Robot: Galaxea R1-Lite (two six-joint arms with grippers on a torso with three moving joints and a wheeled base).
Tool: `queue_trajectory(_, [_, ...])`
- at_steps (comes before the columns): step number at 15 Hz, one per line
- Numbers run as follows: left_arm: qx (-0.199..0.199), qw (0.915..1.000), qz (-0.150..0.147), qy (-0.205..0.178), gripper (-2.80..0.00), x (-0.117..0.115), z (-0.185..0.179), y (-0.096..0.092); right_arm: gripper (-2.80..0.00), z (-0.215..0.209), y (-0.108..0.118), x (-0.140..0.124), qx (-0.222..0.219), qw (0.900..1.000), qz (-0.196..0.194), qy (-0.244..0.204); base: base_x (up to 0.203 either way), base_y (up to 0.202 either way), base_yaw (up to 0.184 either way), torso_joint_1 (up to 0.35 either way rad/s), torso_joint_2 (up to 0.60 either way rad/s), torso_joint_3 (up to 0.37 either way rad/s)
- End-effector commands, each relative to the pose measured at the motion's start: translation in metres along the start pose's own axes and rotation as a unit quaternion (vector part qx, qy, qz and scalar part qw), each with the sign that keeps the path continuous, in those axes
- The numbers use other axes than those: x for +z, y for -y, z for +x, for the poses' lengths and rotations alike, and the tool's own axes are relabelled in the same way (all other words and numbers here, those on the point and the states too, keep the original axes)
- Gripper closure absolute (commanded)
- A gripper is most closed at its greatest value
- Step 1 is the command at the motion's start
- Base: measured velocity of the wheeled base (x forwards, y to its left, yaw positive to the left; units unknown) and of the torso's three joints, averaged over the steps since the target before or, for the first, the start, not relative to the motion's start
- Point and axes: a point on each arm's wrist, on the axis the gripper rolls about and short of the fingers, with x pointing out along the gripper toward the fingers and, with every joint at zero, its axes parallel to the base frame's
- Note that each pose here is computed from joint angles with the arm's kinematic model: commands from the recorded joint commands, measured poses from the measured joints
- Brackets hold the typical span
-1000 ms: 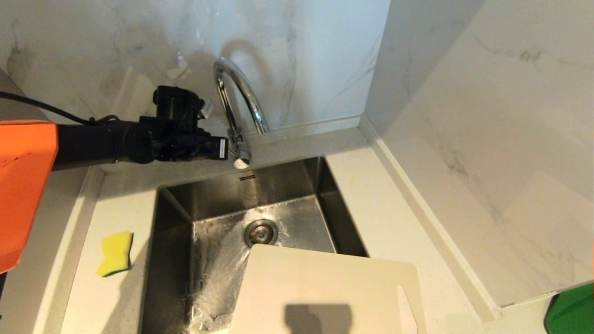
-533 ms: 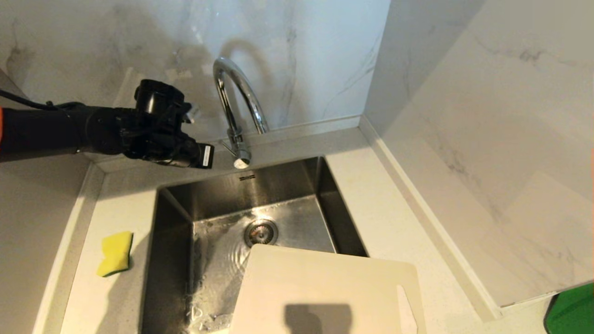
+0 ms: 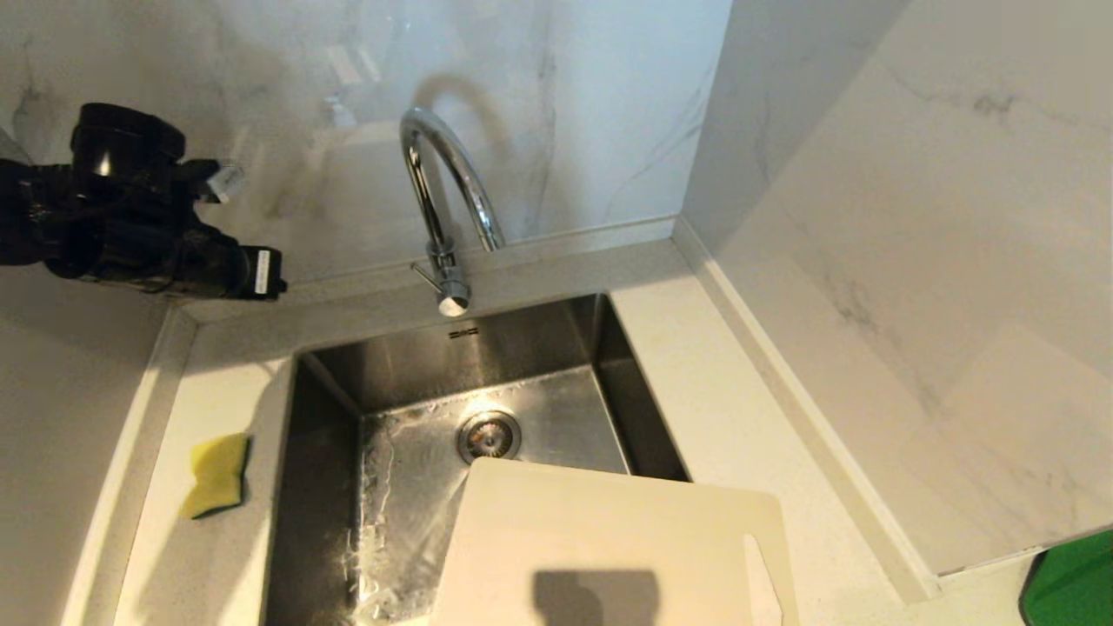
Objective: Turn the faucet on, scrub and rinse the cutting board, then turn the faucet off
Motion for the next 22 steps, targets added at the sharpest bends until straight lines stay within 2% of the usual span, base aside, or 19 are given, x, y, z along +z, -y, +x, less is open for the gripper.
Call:
queue_trajectory(1, [0.026,0.9995,-0.013,0.013,0.00,-0.002,-0.031,-0.032,0.00,0.000,0.000,0.000,0.000,1.000,0.000,-0.001,0.000,0.000,0.000,0.000,0.00,0.000])
queue_trajectory(3, [0.038,0.9991,-0.016,0.006,0.00,-0.010,-0.040,-0.049,0.00,0.000,0.000,0.000,0.000,1.000,0.000,-0.001,0.000,0.000,0.000,0.000,0.00,0.000])
queue_trajectory(4, [0.038,0.9991,-0.015,0.007,0.00,-0.010,-0.043,-0.050,0.00,0.000,0.000,0.000,0.000,1.000,0.000,-0.001,0.000,0.000,0.000,0.000,0.00,0.000])
queue_trajectory(8, [0.021,0.9996,-0.009,0.017,0.00,-0.017,-0.068,-0.038,0.00,0.000,0.000,0.000,0.000,1.000,0.000,-0.001,0.000,0.000,0.000,0.000,0.00,0.000])
queue_trajectory(11, [0.007,0.9997,-0.002,0.022,0.00,-0.035,-0.104,-0.025,0.00,0.000,0.000,0.000,0.000,1.000,0.000,-0.001,0.000,0.000,0.000,0.000,0.00,0.000])
queue_trajectory(14, [0.008,0.9994,0.000,0.034,0.00,-0.065,-0.151,-0.019,0.00,0.000,0.000,0.000,0.000,1.000,0.000,-0.001,0.000,0.000,0.000,0.000,0.00,0.000])
queue_trajectory(18, [0.013,0.9975,0.000,0.069,0.00,-0.121,-0.216,-0.012,0.00,0.000,0.000,0.000,0.000,1.000,0.000,-0.001,0.000,0.000,0.000,0.000,0.00,0.000])
queue_trajectory(20, [0.015,0.9965,-0.002,0.082,0.00,-0.149,-0.240,-0.009,0.00,0.000,0.000,0.000,0.000,1.000,0.000,-0.001,0.000,0.000,0.000,0.000,0.00,0.000])
queue_trajectory(22, [0.015,0.9969,-0.001,0.077,0.00,-0.174,-0.250,-0.007,0.00,0.000,0.000,0.000,0.000,1.000,0.000,-0.001,0.000,0.000,0.000,0.000,0.00,0.000])
